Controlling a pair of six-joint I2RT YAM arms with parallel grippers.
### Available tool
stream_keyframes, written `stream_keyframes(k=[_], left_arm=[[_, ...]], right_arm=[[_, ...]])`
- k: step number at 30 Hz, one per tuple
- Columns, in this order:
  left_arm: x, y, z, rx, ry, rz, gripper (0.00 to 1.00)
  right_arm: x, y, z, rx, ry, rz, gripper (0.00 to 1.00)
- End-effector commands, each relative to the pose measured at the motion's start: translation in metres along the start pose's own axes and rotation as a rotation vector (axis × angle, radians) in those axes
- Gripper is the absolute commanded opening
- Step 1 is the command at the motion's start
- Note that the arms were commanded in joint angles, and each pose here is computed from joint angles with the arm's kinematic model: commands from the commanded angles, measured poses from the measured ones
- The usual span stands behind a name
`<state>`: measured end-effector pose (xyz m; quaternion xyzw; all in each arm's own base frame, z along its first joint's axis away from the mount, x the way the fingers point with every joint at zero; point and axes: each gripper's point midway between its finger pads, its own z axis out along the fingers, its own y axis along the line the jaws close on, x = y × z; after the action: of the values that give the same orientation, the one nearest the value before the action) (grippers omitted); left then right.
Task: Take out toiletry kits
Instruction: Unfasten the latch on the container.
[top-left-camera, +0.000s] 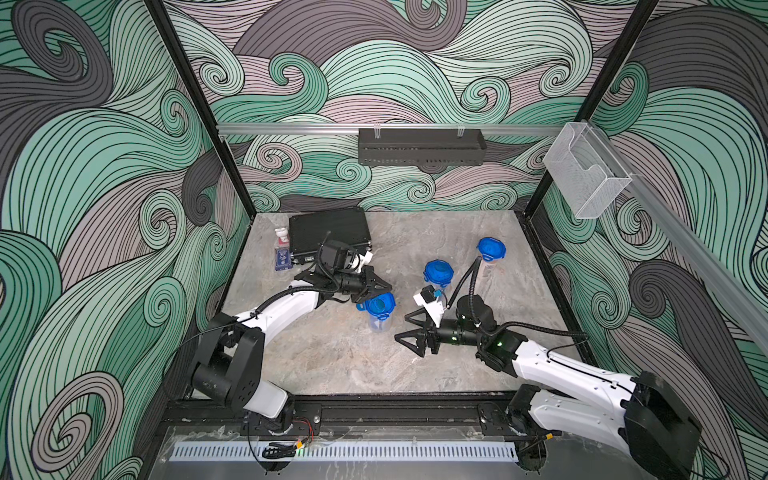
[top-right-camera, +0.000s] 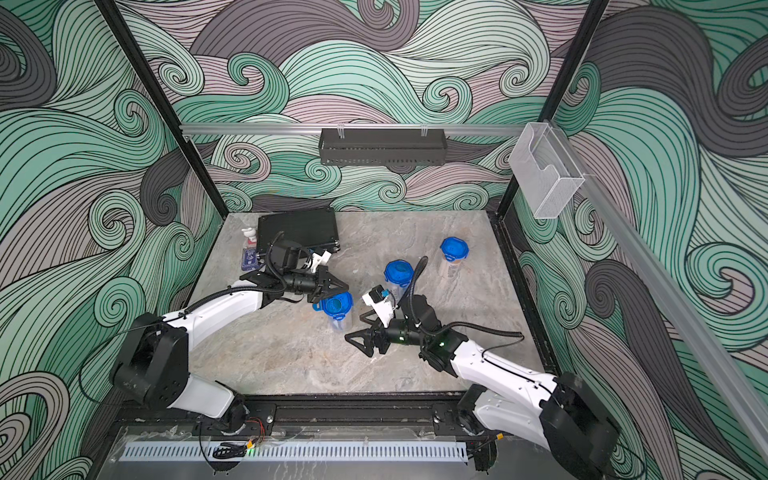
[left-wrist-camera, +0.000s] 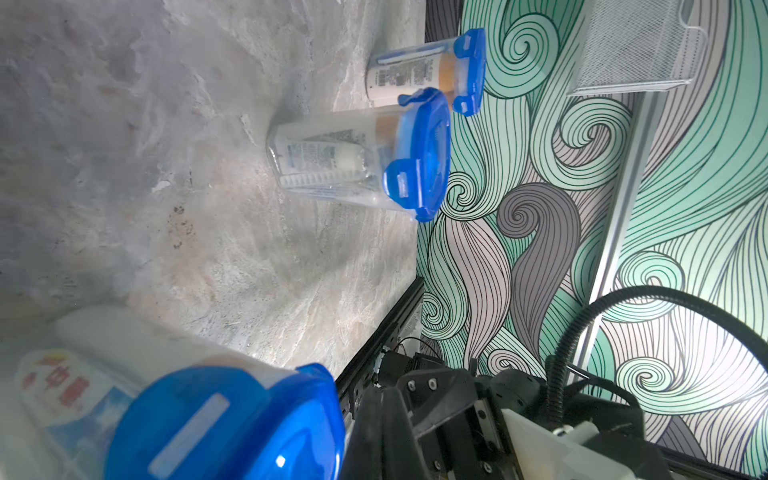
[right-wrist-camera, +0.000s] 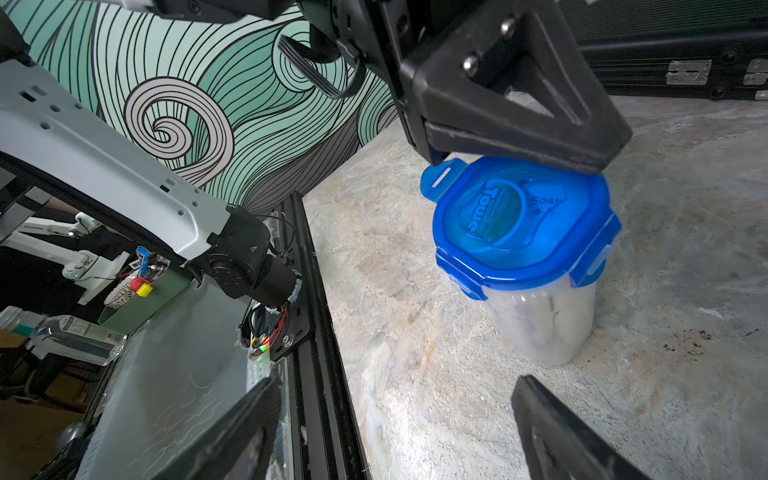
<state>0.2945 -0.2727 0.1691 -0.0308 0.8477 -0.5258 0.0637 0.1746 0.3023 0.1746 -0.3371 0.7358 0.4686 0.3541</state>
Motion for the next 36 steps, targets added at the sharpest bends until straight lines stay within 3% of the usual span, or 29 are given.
stream_keyframes(k=[1,14,29,36], left_arm=[[0.004,0.008,0.004,-0.001,0.014,-0.015,0.0],[0.018,0.043,0.006,-0.108,0.045,-0.049,0.0],[0.032,0.088,0.015,-0.133,0.063,-0.123,0.0],[0.034,0.102,0.011,-0.146,0.052,-0.152,0.0]], right_arm=[[-0.005,-0.002,0.001,0.011,-0.013,-0.023,0.89],[-0.008,-0.007,0.004,0.036,-0.005,-0.022,0.89],[-0.008,-0.014,0.018,0.028,-0.002,0.001,0.89],[-0.02,-0.015,0.028,-0.002,-0.062,0.01,0.89]])
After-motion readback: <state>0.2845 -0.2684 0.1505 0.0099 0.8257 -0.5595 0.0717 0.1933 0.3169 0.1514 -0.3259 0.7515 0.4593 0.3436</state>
